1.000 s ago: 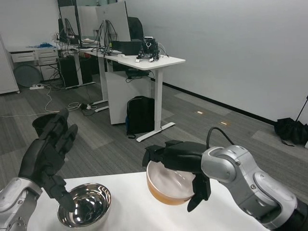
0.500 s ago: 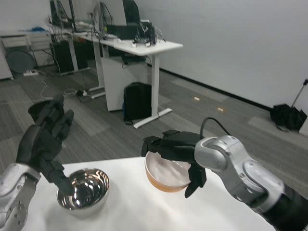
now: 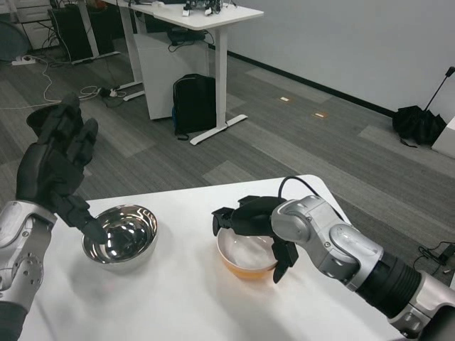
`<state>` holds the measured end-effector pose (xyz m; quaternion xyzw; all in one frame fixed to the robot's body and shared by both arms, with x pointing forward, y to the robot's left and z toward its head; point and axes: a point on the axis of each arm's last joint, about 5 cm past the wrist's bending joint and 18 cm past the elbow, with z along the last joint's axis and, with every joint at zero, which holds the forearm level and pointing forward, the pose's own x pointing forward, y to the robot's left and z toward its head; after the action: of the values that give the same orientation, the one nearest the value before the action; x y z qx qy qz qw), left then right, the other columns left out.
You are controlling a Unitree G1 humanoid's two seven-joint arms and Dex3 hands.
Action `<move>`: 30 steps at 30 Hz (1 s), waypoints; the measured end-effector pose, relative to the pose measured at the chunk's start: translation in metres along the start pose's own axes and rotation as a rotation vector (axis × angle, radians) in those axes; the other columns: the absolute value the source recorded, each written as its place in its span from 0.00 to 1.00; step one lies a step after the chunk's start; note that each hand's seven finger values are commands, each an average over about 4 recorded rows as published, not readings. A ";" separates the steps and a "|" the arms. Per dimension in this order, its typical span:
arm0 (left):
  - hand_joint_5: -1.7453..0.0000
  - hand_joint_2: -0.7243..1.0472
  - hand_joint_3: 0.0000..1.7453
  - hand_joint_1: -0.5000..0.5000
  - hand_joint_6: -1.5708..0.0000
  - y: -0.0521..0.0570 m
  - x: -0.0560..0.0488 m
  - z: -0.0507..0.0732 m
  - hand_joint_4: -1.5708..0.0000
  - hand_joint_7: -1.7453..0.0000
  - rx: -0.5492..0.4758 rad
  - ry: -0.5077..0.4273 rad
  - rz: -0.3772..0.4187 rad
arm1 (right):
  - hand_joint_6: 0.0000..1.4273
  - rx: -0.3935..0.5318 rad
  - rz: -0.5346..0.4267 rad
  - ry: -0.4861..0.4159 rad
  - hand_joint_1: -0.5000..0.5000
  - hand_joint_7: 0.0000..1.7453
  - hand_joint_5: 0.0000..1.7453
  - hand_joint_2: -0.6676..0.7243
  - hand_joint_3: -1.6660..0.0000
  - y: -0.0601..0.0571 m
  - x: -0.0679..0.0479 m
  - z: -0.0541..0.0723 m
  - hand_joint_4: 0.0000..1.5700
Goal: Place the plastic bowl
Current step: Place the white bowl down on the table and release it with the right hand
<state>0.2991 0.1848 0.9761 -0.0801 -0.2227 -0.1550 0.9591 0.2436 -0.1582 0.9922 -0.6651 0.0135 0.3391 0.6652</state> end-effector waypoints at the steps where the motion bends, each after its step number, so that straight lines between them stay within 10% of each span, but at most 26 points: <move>1: 1.00 0.00 0.05 0.00 1.00 0.000 0.000 0.000 1.00 1.00 0.000 0.000 0.000 | 0.40 0.000 0.000 0.002 0.12 0.82 0.81 0.13 0.11 0.001 0.000 0.000 0.84; 6: 1.00 0.00 0.01 0.00 1.00 0.000 0.000 0.000 1.00 1.00 0.000 0.000 0.000 | 0.21 0.021 -0.010 0.005 0.12 0.73 0.15 0.31 0.27 0.004 0.000 -0.001 0.59; 9: 1.00 0.00 0.05 0.00 1.00 0.000 0.000 0.000 1.00 1.00 0.000 0.000 0.000 | 0.12 0.041 -0.017 0.012 0.11 0.72 0.00 0.39 0.24 0.005 0.000 -0.003 0.45; 17: 1.00 0.00 0.05 0.00 1.00 0.000 0.000 0.000 1.00 1.00 -0.001 0.000 0.000 | 0.00 0.075 -0.022 0.029 0.06 0.64 0.00 0.30 0.17 0.009 -0.001 -0.007 0.03; 24: 1.00 0.00 0.03 0.00 1.00 0.000 0.000 0.000 1.00 1.00 -0.001 -0.002 0.000 | 0.00 0.049 -0.024 0.053 0.04 0.63 0.00 0.32 0.14 0.010 0.000 -0.006 0.00; 30: 1.00 0.00 0.05 0.00 1.00 0.000 0.000 0.000 1.00 1.00 -0.001 -0.007 0.000 | 0.00 0.004 -0.028 0.062 0.04 0.01 0.00 0.34 0.17 0.011 0.000 -0.004 0.00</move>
<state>0.2990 0.1849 0.9763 -0.0810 -0.2258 -0.1547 0.9584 0.2403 -0.1634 0.9820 -0.6742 0.0256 0.3088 0.6704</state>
